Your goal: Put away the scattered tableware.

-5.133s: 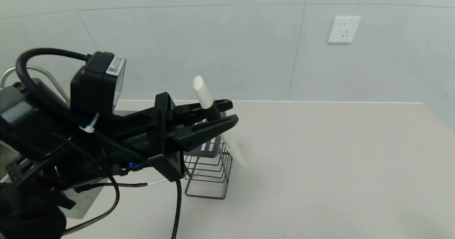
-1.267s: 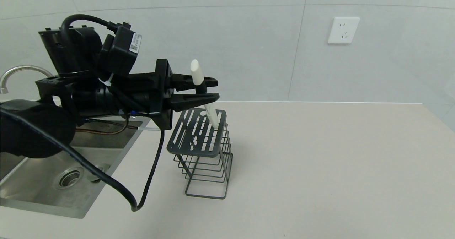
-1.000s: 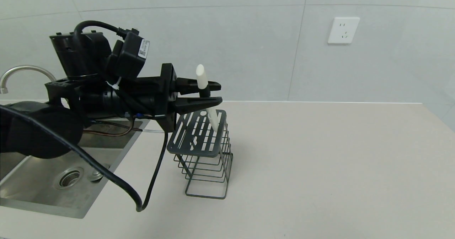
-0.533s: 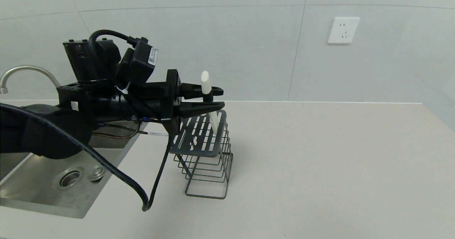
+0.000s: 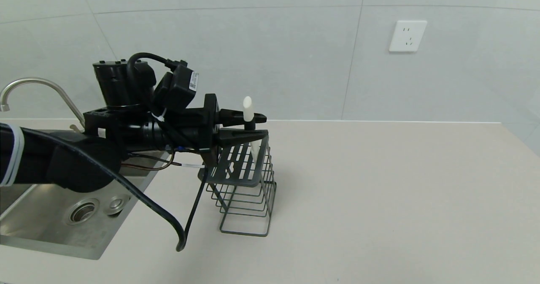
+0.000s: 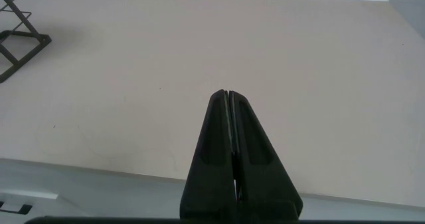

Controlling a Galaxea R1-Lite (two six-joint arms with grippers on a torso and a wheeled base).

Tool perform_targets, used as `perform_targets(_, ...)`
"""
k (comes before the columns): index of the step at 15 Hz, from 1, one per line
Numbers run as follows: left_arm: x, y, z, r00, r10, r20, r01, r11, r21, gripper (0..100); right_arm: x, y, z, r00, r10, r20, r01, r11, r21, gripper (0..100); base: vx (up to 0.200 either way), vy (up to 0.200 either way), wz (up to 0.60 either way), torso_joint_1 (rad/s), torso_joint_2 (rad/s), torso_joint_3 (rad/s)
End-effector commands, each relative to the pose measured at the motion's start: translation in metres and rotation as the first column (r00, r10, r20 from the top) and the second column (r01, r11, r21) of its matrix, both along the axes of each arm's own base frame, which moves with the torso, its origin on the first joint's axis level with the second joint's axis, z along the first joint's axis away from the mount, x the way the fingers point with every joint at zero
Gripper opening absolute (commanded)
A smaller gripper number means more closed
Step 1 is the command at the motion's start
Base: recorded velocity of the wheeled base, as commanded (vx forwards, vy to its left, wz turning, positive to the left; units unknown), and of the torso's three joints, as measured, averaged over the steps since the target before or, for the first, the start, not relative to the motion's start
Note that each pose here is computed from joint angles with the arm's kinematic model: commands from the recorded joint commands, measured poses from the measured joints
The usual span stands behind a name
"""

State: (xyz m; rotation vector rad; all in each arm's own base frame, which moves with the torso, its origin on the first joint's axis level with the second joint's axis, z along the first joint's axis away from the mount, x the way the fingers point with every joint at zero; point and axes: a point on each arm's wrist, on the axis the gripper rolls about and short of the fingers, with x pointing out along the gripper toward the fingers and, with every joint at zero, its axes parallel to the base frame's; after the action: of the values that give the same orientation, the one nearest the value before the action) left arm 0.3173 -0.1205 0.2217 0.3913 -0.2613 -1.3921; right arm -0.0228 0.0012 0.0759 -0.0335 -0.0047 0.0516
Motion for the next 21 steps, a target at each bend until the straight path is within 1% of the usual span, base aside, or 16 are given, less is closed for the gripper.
perform_targets(1, 0.001, 0.000, -0.005, 1.000, 0.001, -0.014, 0.000, 1.000, 0.004, 0, 0.000, 0.000, 0.000, 1.000, 0.000, -0.001, 0.000, 1.000, 0.000, 0, 0.000, 0.000, 0.00, 0.000, 0.00, 0.000)
perform_targets(6, 0.006, -0.002, -0.012, 1.000, 0.014, -0.016, -0.014, 1.000, 0.007, 0, 0.000, 0.000, 0.000, 1.000, 0.000, -0.001, 0.000, 1.000, 0.000, 0, 0.000, 0.000, 0.00, 0.000, 0.00, 0.000)
perform_targets(7, 0.007, -0.002, -0.015, 1.000, 0.016, -0.025, -0.016, 1.000, 0.010, 0, 0.000, 0.000, 0.000, 1.000, 0.000, -0.001, 0.000, 1.000, 0.000, 0, 0.000, 0.000, 0.00, 0.000, 0.00, 0.000)
perform_targets(11, 0.009, -0.002, -0.019, 1.000, 0.019, -0.024, -0.019, 1.000, 0.010, 0, 0.000, 0.000, 0.000, 1.000, 0.000, -0.002, 0.000, 1.000, 0.000, 0, 0.000, 0.000, 0.00, 0.000, 0.00, 0.000)
perform_targets(13, 0.009, -0.002, -0.020, 0.999, 0.019, -0.028, -0.019, 1.000, 0.011, 0, 0.000, 0.000, 0.000, 1.000, 0.000, -0.001, 0.000, 1.000, 0.000, 0, 0.000, 0.000, 0.00, 0.000, 0.00, 0.000)
perform_targets(14, 0.010, -0.002, -0.025, 0.999, 0.021, -0.039, -0.020, 1.000, 0.015, 0, 0.000, 0.000, 0.000, 1.000, 0.000, -0.001, 0.000, 1.000, 0.000, 0, 0.000, 0.000, 0.00, 0.000, 0.00, 0.000)
perform_targets(16, 0.012, -0.001, -0.029, 0.999, 0.027, -0.042, -0.026, 1.000, 0.016, 0, 0.000, 0.000, 0.000, 1.000, 0.000, -0.001, 0.000, 1.000, 0.000, 0, 0.000, 0.000, 0.00, 0.000, 0.00, 0.000)
perform_targets(21, 0.013, -0.002, -0.031, 0.999, 0.028, -0.047, -0.028, 0.999, 0.017, 0, 0.000, 0.000, 0.000, 1.000, 0.000, -0.001, 0.000, 1.000, 0.000, 0, 0.000, 0.000, 0.00, 0.000, 0.00, 0.000)
